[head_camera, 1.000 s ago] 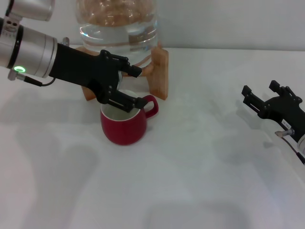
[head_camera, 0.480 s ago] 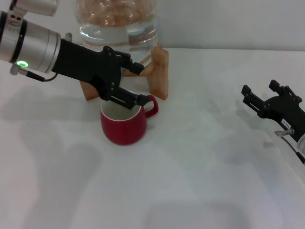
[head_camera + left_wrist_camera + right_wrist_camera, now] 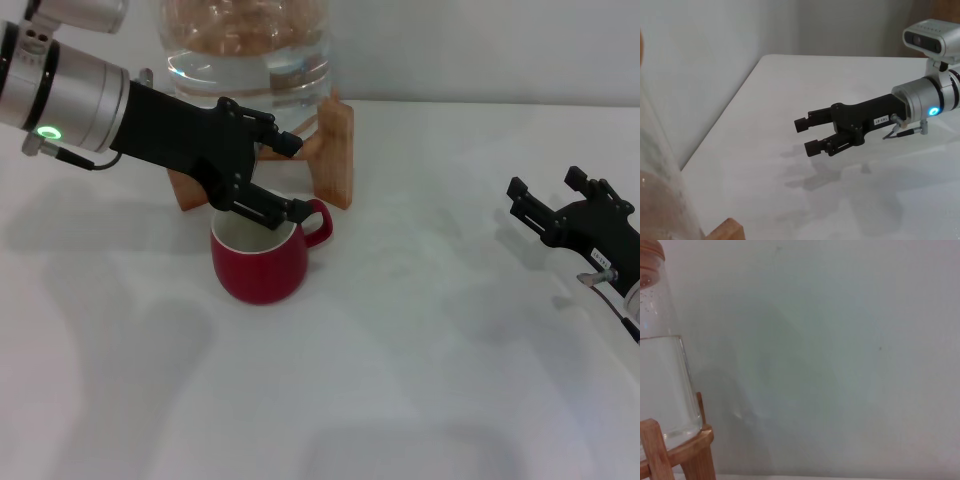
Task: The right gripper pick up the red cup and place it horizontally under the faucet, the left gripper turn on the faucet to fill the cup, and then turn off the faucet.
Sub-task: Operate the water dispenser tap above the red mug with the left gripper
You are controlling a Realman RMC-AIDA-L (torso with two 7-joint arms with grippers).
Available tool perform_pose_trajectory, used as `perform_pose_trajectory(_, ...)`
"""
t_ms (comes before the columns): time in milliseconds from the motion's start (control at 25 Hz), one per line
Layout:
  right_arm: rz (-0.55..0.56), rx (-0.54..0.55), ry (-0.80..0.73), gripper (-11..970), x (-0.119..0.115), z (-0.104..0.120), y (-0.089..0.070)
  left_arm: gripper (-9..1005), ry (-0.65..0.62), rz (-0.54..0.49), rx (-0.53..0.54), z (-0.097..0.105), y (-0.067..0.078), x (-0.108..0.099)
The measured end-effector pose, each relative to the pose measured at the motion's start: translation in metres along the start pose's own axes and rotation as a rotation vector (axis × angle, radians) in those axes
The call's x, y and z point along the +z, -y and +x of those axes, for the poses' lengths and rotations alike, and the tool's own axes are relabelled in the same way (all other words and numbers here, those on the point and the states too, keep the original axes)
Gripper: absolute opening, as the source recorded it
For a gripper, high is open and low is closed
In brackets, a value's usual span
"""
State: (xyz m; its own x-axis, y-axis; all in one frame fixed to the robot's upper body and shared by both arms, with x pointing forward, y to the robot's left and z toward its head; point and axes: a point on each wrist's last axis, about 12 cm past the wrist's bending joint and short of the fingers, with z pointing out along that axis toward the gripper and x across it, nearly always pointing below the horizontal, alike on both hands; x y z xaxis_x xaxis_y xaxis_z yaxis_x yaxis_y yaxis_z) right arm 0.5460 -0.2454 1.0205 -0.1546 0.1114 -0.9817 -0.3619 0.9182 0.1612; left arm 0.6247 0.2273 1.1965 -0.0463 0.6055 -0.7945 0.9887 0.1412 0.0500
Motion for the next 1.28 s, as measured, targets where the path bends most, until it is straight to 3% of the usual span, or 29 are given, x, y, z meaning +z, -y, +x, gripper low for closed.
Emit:
perform_pose_trajectory(760, -0.002, -0.001, 0.005, 857, -0.002, 0.001, 0.000, 886, 0.008, 0.019, -0.005, 0.001, 0.004, 0.000)
perform_pose_trajectory(1280, -0.008, -0.001, 0.002, 857, -0.002, 0.002, -0.002, 886, 0.016, -0.021, -0.042, 0.017, 0.009, -0.011)
